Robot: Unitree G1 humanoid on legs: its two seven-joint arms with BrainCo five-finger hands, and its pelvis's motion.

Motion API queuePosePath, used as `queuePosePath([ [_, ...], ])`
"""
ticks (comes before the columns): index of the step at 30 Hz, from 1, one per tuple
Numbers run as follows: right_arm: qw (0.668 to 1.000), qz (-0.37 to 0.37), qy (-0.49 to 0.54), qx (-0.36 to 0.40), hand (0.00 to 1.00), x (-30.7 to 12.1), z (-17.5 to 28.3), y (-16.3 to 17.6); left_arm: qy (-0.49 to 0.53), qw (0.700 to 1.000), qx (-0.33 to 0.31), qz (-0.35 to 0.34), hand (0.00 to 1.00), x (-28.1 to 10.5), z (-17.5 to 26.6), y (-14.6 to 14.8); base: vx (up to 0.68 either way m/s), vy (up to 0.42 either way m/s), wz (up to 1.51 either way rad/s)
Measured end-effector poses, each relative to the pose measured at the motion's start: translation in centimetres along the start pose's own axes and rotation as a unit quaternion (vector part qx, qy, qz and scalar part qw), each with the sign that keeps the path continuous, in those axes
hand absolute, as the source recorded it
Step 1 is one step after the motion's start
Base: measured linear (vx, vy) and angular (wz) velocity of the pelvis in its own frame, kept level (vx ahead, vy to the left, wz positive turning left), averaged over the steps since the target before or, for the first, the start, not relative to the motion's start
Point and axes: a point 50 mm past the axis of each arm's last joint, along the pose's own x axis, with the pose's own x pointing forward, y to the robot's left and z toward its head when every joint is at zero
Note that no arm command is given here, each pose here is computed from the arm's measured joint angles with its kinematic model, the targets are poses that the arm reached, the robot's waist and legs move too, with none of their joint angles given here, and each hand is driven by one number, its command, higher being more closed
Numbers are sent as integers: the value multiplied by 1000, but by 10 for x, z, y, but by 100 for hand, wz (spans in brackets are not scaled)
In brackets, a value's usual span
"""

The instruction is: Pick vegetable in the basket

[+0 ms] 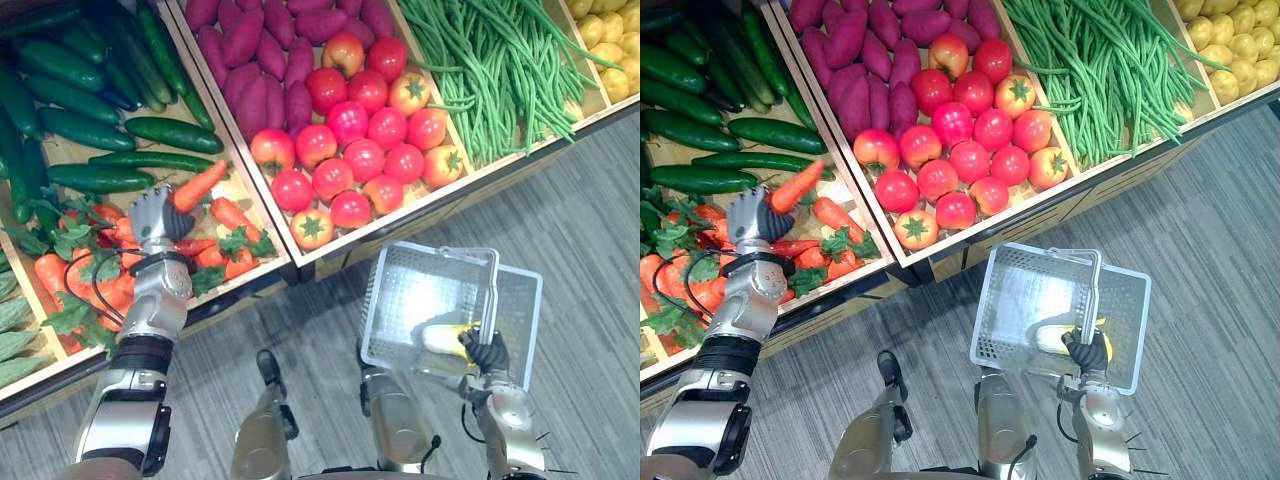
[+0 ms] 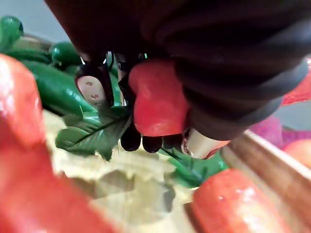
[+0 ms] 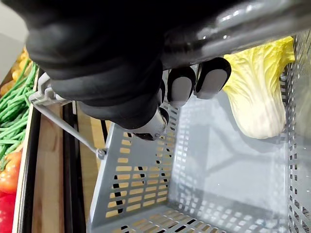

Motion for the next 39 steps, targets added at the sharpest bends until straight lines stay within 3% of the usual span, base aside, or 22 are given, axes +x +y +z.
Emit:
queuePosePath([
  [9, 1000, -1, 7, 5, 100, -1, -3, 1, 0, 981, -191, 24, 100, -39, 32, -4, 10, 3, -4],
  [14, 999, -21, 30, 14, 100, -11, -15, -6, 16, 957, -288, -34, 100, -84, 46, -22, 56, 3, -7],
  [24, 999, -44, 3, 14, 100, -30, -1, -13, -4, 899, -429, -90, 100, -120, 89, -24, -30, -3, -28],
  [30, 997, 9, -70, 16, 100, -29, 32, 15, -25, 882, -452, -133, 100, -133, 106, -30, -40, -17, -117],
  [36, 994, 71, -77, -10, 100, -10, 38, 48, -6, 889, -437, -137, 100, -130, 94, -36, 102, -58, -159],
  [39, 994, 81, -69, -33, 100, -8, 35, 45, 9, 881, -442, -165, 100, -135, 101, -53, 126, -147, -107],
])
